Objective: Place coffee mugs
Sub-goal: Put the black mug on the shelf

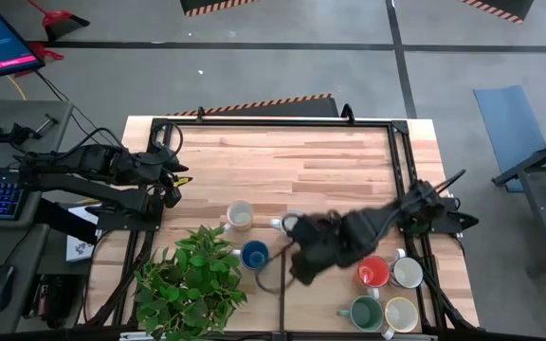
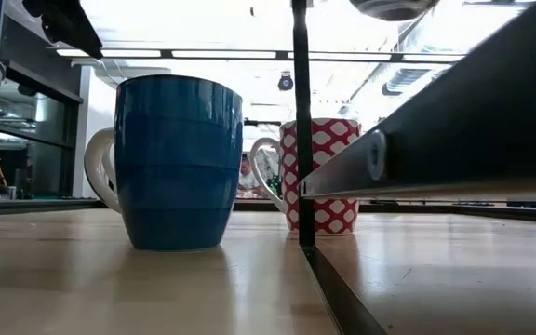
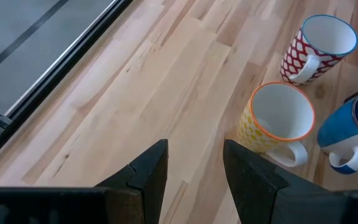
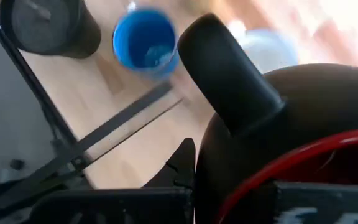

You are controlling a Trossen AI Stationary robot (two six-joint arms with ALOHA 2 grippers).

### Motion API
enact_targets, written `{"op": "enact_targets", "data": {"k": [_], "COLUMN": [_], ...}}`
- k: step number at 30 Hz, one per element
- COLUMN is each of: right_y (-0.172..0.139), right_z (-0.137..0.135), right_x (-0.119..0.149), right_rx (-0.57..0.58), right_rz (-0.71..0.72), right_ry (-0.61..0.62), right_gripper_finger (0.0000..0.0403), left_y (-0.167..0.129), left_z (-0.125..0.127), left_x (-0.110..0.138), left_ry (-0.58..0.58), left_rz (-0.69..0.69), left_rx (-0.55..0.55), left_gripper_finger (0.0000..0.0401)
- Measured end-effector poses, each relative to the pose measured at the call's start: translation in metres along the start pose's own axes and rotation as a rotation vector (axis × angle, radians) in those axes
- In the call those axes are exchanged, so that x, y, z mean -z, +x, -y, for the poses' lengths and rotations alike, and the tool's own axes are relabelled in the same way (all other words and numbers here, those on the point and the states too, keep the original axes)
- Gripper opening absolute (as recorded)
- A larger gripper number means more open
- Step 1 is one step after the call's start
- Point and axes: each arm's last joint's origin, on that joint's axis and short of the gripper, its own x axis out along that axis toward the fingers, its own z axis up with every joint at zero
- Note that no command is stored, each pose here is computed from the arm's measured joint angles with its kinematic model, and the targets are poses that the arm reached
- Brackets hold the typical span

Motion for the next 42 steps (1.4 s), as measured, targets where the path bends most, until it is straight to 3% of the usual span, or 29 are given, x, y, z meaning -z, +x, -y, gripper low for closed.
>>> {"op": "enact_targets", "data": {"k": [5,9,18,42], "right_y": [0.022,0.045,0.071,0.137], "right_z": [-0.026,-0.037,-0.039,-0.05], "right_x": [0.029,0.037,0.029,0.011], "right_rx": [0.039,0.086,0.141,0.142], "right_rz": [-0.042,-0.081,-0.091,-0.209], "right_ry": [0.135,0.213,0.345,0.437], "right_gripper_finger": [0.0004,0.0004,0.0004,0.0004], "left_y": [0.0,0.0,0.0,0.0], "left_z": [0.0,0.0,0.0,0.0], "left_x": [0.0,0.0,0.0,0.0], "left_ry": [0.0,-0.001,-0.003,-0.002], "left_rz": [0.0,0.0,0.0,-0.001], "left_rx": [0.0,0.001,0.002,0.005], "left_gripper_finger": [0.0145,0.0145,0.0145,0.0145]}}
